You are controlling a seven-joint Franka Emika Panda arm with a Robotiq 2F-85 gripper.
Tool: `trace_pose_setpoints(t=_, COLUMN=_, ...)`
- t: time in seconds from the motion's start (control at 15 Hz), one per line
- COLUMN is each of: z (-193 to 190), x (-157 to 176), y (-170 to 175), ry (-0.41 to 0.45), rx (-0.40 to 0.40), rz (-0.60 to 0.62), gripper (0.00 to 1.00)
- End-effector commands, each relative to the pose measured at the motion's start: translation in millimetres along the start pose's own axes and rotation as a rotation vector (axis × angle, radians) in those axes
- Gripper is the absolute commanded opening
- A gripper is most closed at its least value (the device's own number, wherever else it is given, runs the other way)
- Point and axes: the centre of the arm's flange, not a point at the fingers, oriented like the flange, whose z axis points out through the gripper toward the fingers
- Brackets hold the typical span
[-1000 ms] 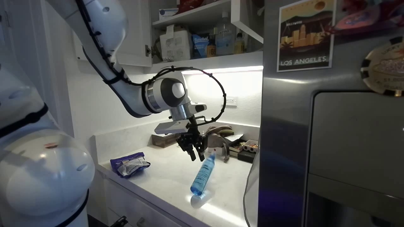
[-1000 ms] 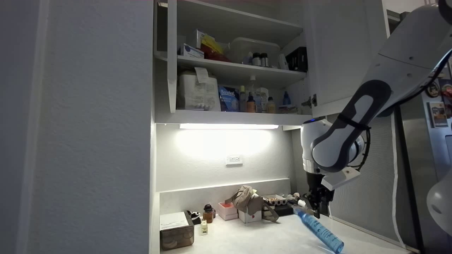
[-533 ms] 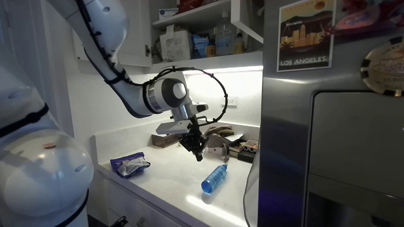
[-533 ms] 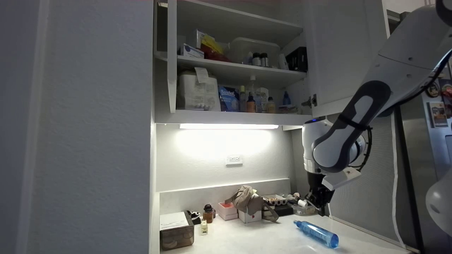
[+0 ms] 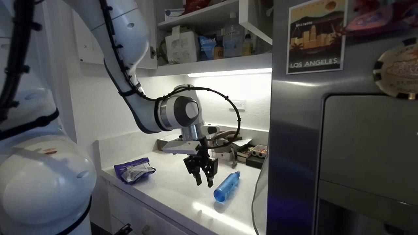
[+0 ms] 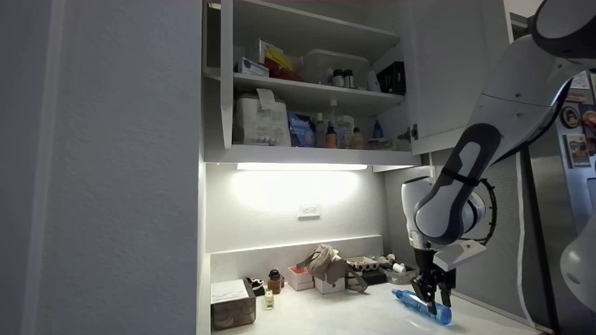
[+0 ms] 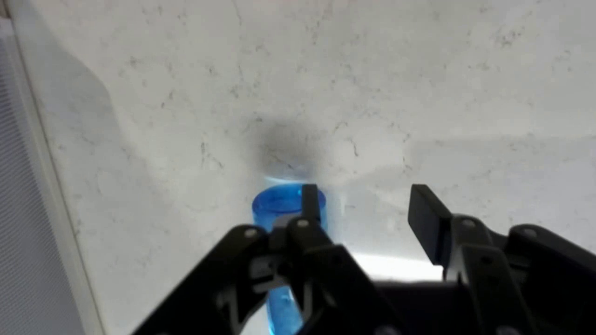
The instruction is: Put the spray bottle inside the cabinet
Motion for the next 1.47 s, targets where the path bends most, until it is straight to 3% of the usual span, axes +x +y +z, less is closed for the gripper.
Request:
trace_pose_setpoints(t=0.0, z=14, x=6, y=19, ry=-0.029, rx=-0.007, rz=0.041, gripper=0.85)
trace_pose_setpoints(t=0.13, z=5, x=20, y=31, ry=-0.042, rx=-0.015, rz=0.070, gripper=0.99)
trace_pose_setpoints(t=0.2, z=-1, x=27, y=36, ry=-0.046, rx=-0.020, rz=0.080, gripper=1.00)
trace_pose_setpoints(t=0.47, z=-18, x=57, y=49, ry=-0.076, rx=-0.057, rz=0.093, gripper=1.00)
trace_pose_setpoints(t=0.8, z=2, x=91, y=53, ry=-0.115, rx=-0.074, rz=0.101, gripper=1.00)
trace_pose_setpoints(t=1.4, z=63, x=142, y=58, ry=-0.193, rx=0.076, rz=-0.026, gripper=1.00)
